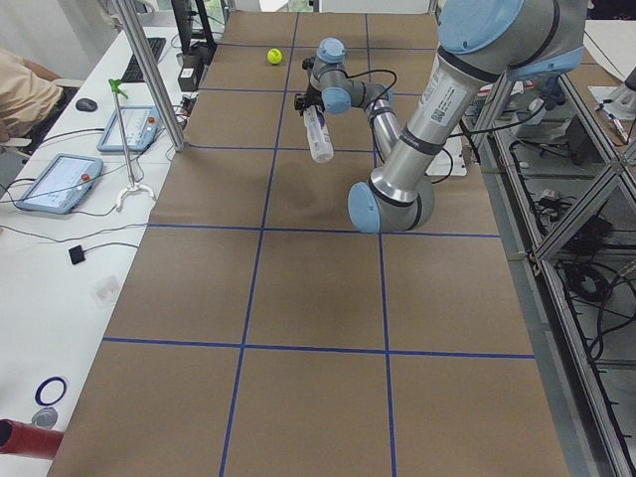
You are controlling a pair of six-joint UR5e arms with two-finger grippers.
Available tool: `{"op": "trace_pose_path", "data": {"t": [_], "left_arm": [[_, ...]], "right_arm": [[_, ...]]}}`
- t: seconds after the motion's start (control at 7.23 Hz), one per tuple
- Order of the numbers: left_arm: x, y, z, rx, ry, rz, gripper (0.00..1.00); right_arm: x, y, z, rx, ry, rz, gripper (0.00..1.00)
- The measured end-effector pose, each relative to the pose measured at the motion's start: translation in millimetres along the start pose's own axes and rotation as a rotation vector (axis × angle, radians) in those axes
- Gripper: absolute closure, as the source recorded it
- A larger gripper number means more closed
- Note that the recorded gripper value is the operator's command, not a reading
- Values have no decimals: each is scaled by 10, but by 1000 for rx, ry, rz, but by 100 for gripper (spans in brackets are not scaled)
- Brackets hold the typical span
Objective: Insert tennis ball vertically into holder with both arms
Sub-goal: 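Lift the can with the left gripper and turn it upright, open end up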
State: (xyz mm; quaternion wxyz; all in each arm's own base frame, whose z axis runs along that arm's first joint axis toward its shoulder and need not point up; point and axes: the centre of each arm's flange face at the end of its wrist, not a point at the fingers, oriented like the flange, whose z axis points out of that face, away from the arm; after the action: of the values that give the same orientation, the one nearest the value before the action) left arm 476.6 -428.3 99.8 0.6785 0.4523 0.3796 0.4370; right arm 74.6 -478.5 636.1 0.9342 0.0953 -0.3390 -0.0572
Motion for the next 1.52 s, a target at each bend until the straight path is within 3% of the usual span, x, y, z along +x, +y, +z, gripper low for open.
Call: {"op": "trace_pose_path", "data": {"t": [0.42, 0.69, 0.97, 1.25, 1.52], "left_arm": [[-186, -266, -364, 337, -28, -97, 40], [-342, -250, -335, 570, -100, -182, 40], [-502, -129, -254, 759, -172, -256, 40], [-624, 16, -169, 883, -230, -301, 39], [-657, 356, 225, 973, -224, -335, 38]], "right_arm": [[2, -4, 1, 0, 1, 0, 0], [-1, -7, -2, 0, 1, -1, 0], [-8, -12, -10, 2, 1, -1, 0], [-15, -16, -19, 4, 1, -2, 0], [-20, -19, -26, 6, 1, -3, 0]]}}
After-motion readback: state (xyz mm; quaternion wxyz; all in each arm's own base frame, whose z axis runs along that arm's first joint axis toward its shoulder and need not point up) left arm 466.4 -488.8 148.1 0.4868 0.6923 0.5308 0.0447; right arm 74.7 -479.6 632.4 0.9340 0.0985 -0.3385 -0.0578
